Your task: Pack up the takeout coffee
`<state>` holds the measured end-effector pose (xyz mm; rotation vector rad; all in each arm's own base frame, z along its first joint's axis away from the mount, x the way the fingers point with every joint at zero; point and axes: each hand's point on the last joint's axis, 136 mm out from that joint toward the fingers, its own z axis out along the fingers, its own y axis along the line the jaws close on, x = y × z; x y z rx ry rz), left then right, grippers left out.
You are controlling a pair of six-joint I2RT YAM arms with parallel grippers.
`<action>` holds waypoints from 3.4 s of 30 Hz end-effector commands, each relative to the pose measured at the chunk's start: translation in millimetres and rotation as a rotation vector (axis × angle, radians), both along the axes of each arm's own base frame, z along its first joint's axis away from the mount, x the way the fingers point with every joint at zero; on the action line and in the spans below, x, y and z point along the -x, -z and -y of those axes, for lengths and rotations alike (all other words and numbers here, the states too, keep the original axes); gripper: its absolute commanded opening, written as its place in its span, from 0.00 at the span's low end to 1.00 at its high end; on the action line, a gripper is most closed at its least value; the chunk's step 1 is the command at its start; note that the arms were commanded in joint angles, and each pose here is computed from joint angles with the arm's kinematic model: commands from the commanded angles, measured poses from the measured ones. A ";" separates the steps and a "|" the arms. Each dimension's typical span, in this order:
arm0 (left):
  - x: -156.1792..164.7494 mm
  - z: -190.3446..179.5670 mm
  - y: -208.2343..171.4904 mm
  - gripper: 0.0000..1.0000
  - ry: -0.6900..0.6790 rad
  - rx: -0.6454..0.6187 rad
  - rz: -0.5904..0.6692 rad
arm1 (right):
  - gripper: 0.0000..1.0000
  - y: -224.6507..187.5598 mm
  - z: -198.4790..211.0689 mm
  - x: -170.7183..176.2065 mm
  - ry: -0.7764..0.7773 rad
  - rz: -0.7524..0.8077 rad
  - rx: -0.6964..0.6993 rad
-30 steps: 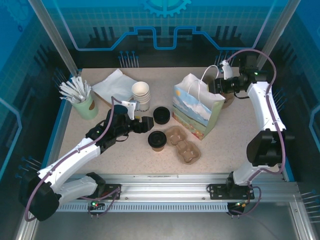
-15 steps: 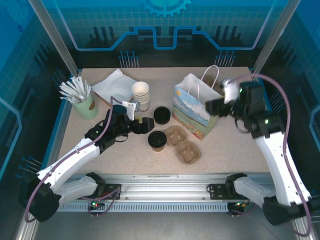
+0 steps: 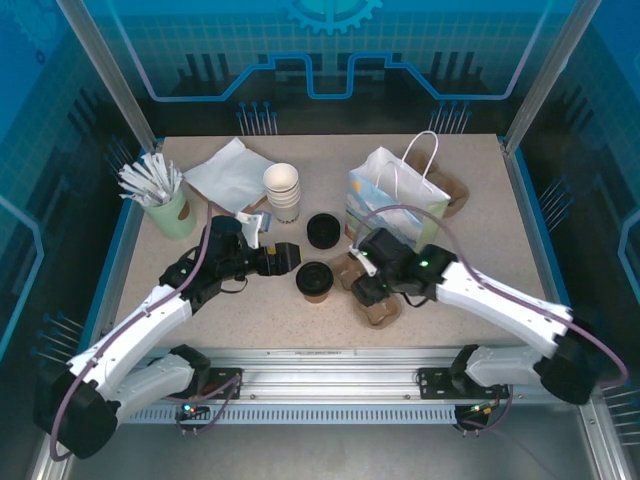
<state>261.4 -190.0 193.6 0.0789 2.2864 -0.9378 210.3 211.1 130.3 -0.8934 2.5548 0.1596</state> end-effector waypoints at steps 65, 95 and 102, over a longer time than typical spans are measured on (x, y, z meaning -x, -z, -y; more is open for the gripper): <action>-2.1 -8.0 2.2 0.91 -0.034 0.012 0.011 | 0.30 25.1 17.6 6.4 0.024 -0.221 0.067; -82.7 27.7 -130.4 0.84 -0.035 0.041 0.345 | 0.29 -309.3 -12.0 -61.1 -0.129 0.338 -0.475; -121.4 67.4 -145.8 0.82 0.144 -0.033 0.426 | 0.30 -337.2 28.9 -102.9 0.025 0.407 -0.548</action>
